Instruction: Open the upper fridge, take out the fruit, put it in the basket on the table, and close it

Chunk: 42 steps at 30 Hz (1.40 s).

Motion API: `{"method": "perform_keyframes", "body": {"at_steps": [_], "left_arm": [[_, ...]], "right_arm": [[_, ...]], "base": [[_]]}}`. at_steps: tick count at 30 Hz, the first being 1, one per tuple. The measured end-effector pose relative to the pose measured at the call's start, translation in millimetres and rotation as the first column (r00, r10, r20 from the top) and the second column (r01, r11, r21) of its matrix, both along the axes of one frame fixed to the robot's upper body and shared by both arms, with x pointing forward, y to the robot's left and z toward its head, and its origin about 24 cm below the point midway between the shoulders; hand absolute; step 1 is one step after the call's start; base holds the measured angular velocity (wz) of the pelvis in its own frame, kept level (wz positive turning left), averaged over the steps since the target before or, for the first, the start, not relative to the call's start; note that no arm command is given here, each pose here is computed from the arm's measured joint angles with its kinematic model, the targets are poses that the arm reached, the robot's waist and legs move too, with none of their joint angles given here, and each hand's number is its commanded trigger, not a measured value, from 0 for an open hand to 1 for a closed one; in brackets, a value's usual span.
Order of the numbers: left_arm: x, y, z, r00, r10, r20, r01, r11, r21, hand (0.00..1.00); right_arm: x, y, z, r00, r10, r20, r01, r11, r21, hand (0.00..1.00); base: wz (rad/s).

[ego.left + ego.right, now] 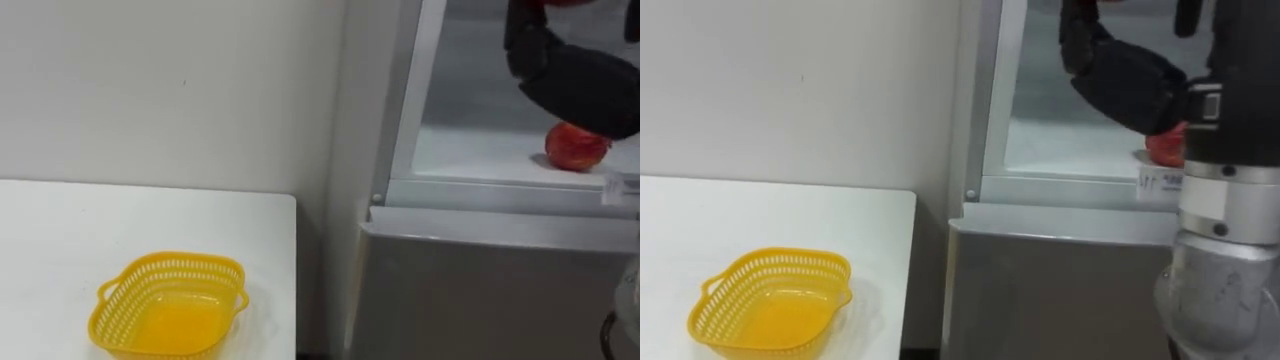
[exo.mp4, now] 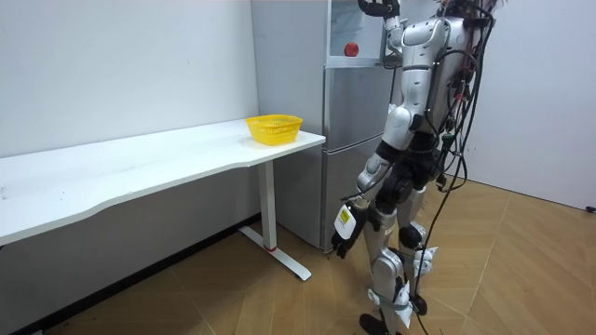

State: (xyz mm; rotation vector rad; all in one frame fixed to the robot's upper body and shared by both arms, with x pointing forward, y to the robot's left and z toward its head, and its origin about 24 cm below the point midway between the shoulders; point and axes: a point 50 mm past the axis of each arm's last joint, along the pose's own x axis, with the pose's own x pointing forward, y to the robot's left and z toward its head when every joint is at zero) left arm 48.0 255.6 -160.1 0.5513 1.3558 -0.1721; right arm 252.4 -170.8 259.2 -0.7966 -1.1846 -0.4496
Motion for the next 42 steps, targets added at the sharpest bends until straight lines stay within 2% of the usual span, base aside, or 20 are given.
{"method": "perform_keyframes", "body": {"at_steps": [5,14,21,28,35,42], "left_arm": [[1,0.1,0,1.000,-0.023,-0.006,0.023,1.000,0.002,0.00],[2,-2.5,-1,0.998,-0.055,-0.015,0.055,0.998,-0.013,0.00],[2,-1.7,-1,0.998,-0.056,-0.016,0.056,0.998,-0.011,0.00],[0,1.6,0,0.999,-0.036,-0.021,0.035,0.999,-0.007,0.00],[-6,1.8,-1,0.999,-0.031,-0.041,0.031,0.999,-0.010,0.00],[-4,2.6,-1,0.999,-0.032,-0.040,0.032,0.999,-0.008,0.00]], "right_arm": [[2,16,-23,0.995,0.007,-0.097,-0.019,0.993,-0.120,1.00],[4,49,-47,0.973,0.103,-0.205,-0.151,0.959,-0.238,1.00],[9,52,-55,0.958,0.086,-0.273,-0.168,0.942,-0.292,1.00],[24,44,-73,0.929,0.014,-0.371,-0.137,0.942,-0.308,1.00],[42,42,-117,0.830,-0.076,-0.552,-0.146,0.926,-0.347,1.00],[53,47,-139,0.764,-0.113,-0.635,-0.160,0.920,-0.357,1.00]], "base": [[0.00],[0.01],[0.10],[0.05],[0.16],[0.09]]}}
